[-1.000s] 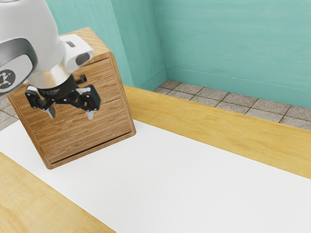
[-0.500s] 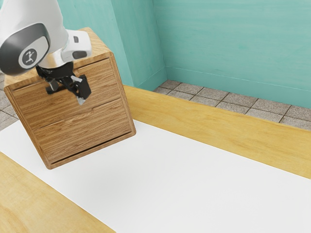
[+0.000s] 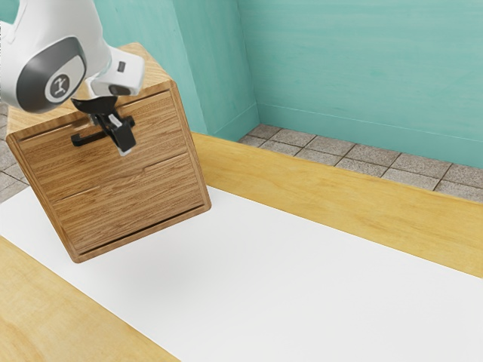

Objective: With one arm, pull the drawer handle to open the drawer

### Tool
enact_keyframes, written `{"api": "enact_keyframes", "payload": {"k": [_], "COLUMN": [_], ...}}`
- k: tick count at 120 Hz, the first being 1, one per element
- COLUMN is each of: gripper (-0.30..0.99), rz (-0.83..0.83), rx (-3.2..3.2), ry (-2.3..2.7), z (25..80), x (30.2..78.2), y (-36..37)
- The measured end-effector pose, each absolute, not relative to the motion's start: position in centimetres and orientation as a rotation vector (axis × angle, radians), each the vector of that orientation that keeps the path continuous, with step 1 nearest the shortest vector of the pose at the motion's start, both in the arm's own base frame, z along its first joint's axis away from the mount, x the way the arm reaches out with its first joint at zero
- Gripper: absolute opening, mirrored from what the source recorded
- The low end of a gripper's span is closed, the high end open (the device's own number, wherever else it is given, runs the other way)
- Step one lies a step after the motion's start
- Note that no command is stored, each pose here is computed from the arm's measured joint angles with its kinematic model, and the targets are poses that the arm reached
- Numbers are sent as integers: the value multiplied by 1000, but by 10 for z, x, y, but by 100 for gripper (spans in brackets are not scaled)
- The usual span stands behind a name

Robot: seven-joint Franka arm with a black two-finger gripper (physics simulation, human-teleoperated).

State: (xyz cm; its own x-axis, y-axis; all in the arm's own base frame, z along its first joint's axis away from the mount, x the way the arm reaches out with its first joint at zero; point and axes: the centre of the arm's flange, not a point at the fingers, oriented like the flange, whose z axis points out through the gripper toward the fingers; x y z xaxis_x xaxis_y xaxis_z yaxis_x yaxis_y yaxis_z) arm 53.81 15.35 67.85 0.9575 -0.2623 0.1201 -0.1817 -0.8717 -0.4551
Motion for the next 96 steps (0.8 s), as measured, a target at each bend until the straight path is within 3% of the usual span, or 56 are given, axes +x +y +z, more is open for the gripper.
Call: {"api": "enact_keyframes", "payload": {"k": [32, 60, 96], "gripper": [69, 50, 43], "rz": [-208, -222, -206], "rx": [-2631, -2593, -2587], "ry": [405, 507, 552], "z": [677, 677, 658], "x": [533, 538, 533], "y": [179, 174, 190]}}
